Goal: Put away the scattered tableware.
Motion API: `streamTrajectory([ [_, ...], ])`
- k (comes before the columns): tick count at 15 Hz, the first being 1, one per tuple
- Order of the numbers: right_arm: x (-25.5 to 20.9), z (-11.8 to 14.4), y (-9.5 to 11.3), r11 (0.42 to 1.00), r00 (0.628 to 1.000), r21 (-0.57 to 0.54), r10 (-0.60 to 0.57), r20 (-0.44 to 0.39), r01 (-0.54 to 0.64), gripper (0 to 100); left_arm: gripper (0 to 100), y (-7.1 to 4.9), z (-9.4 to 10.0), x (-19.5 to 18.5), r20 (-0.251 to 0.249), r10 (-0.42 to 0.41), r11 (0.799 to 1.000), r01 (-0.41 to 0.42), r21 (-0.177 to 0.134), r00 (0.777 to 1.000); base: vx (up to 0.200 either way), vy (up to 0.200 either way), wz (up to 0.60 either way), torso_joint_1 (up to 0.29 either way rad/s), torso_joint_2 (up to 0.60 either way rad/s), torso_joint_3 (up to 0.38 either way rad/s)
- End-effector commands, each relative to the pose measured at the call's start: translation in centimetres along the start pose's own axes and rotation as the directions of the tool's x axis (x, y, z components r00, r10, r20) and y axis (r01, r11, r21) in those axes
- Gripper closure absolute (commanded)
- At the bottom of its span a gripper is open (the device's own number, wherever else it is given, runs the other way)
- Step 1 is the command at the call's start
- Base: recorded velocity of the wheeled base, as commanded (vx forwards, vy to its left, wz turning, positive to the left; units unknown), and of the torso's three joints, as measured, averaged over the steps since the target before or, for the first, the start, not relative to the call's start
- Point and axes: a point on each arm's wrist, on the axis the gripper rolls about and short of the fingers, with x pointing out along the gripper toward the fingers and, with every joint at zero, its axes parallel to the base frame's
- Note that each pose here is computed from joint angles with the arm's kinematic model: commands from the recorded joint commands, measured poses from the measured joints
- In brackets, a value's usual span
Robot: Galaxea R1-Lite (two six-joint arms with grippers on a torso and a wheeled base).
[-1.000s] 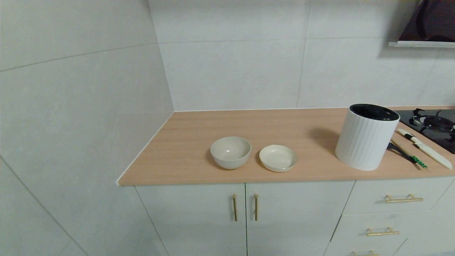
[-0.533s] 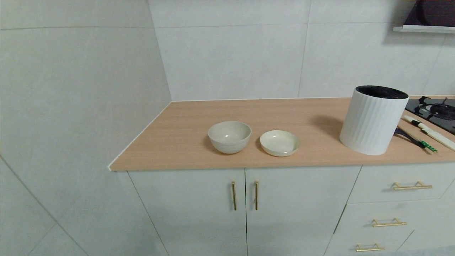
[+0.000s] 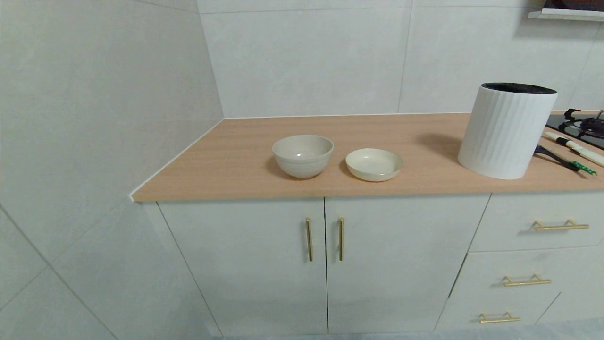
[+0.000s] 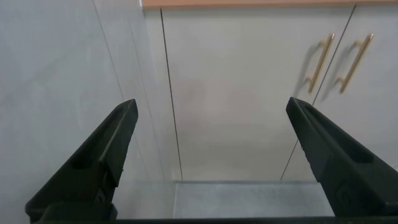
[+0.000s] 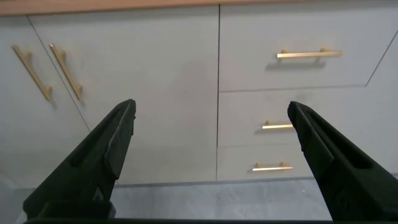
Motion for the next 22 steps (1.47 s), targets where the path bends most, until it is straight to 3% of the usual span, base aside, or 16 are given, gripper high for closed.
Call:
streamTrajectory([
  [1, 0.00, 0.02, 0.00, 1.000, 1.000, 0.000, 0.000, 0.000, 0.000, 0, 0, 0.00, 0.00, 0.00, 0.000, 0.000, 1.000, 0.000, 0.000, 1.000, 0.000, 0.000, 0.00, -0.193, 0.48, 0.286],
  [12, 0.02, -0.02, 0.00, 1.000, 1.000, 0.000, 0.000, -0.002, 0.000, 0, 0, 0.00, 0.00, 0.01, -0.001, 0.000, 1.000, 0.000, 0.000, 1.000, 0.000, 0.000, 0.00, -0.151, 0.45, 0.295],
  [22, 0.00, 0.02, 0.00, 1.000, 1.000, -0.004, 0.000, 0.000, 0.000, 0, 0, 0.00, 0.00, 0.01, -0.001, 0.000, 1.000, 0.000, 0.000, 1.000, 0.000, 0.000, 0.00, -0.008, 0.04, 0.023],
])
